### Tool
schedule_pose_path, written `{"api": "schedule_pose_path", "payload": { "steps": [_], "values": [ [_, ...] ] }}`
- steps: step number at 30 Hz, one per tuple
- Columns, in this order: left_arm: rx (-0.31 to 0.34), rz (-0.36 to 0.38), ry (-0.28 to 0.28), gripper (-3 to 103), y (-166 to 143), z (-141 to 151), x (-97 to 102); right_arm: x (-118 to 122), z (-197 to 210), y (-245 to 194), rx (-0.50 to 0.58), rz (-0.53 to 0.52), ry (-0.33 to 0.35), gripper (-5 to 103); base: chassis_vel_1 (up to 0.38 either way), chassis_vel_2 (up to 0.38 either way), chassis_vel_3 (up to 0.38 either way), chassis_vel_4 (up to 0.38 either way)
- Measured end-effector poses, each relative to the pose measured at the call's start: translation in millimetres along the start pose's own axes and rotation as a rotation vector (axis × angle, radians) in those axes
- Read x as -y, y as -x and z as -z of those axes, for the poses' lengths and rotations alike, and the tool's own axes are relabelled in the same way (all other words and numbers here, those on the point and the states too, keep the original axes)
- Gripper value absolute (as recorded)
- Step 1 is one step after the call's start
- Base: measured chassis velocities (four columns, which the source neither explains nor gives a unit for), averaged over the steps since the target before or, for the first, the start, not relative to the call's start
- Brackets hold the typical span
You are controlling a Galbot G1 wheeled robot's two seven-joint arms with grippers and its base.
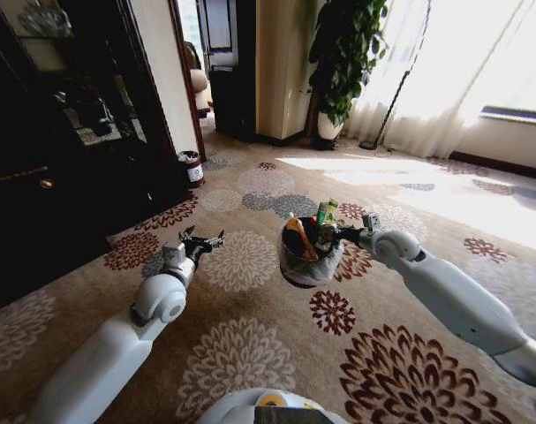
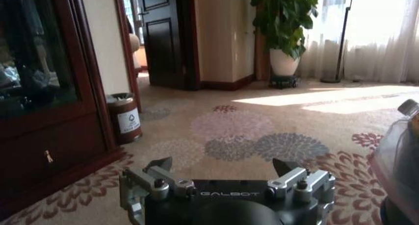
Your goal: Pick up the trash from the ground and place it into the trash bin.
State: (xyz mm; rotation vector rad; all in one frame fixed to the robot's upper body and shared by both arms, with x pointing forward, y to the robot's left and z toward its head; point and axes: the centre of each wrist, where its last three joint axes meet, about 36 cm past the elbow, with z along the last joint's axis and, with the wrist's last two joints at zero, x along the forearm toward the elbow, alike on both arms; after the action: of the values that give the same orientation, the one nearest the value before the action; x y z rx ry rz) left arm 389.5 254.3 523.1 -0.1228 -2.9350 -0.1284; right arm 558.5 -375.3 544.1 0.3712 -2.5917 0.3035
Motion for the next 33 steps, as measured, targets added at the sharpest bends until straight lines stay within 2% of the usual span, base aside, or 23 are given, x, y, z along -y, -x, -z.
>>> {"api": "schedule_pose_path", "payload": {
  "steps": [1, 4, 7, 10, 12, 16, 19, 25, 29, 31, 33],
  "values": [
    [0.0, 0.0, 0.0, 100, 0, 0, 0.0, 0, 0, 0, 0.0, 0.0, 0.0, 3, 0.0, 0.0, 0.0, 0.0],
    [-0.026, -0.007, 0.006, 100, -3, -6, -1.1, 26, -15, -8, -0.036, -0.077, -0.008, 3, 0.0, 0.0, 0.0, 0.0],
    [-0.048, -0.024, 0.016, 100, -7, -10, -0.9, 36, -23, -9, -0.041, -0.101, 0.005, 3, 0.0, 0.0, 0.0, 0.0],
    [-0.056, -0.092, 0.019, 100, -12, -16, -5.3, 50, -31, -19, -0.021, -0.114, 0.081, 3, 0.0, 0.0, 0.0, 0.0],
    [-0.048, -0.11, 0.021, 100, -13, -17, -7.3, 50, -32, -23, -0.01, -0.107, 0.097, 3, 0.0, 0.0, 0.0, 0.0],
    [-0.041, -0.135, 0.037, 100, -17, -21, -10.7, 47, -45, -35, 0.017, -0.106, 0.111, 3, 0.0, 0.0, 0.0, 0.0],
    [-0.035, -0.15, 0.059, 100, -22, -25, -14.9, 36, -67, -45, 0.023, -0.097, 0.095, 3, 0.028, -0.038, -0.039, 0.04],
    [-0.005, -0.159, 0.072, 100, -25, -31, -26.3, 27, -82, -45, 0.02, -0.092, 0.085, 3, 0.083, -0.095, -0.103, 0.102],
    [0.04, -0.117, 0.09, 100, -26, -39, -60.0, 8, -94, -43, 0.027, -0.07, 0.063, 3, 0.13, -0.121, -0.128, 0.129],
    [0.042, -0.108, 0.088, 100, -27, -38, -63.3, 5, -95, -42, 0.028, -0.066, 0.063, 3, 0.133, -0.118, -0.131, 0.13],
    [0.053, -0.07, 0.082, 100, -33, -35, -79.8, -4, -97, -44, 0.041, -0.05, 0.062, 3, 0.12, -0.111, -0.136, 0.116]
  ]
}}
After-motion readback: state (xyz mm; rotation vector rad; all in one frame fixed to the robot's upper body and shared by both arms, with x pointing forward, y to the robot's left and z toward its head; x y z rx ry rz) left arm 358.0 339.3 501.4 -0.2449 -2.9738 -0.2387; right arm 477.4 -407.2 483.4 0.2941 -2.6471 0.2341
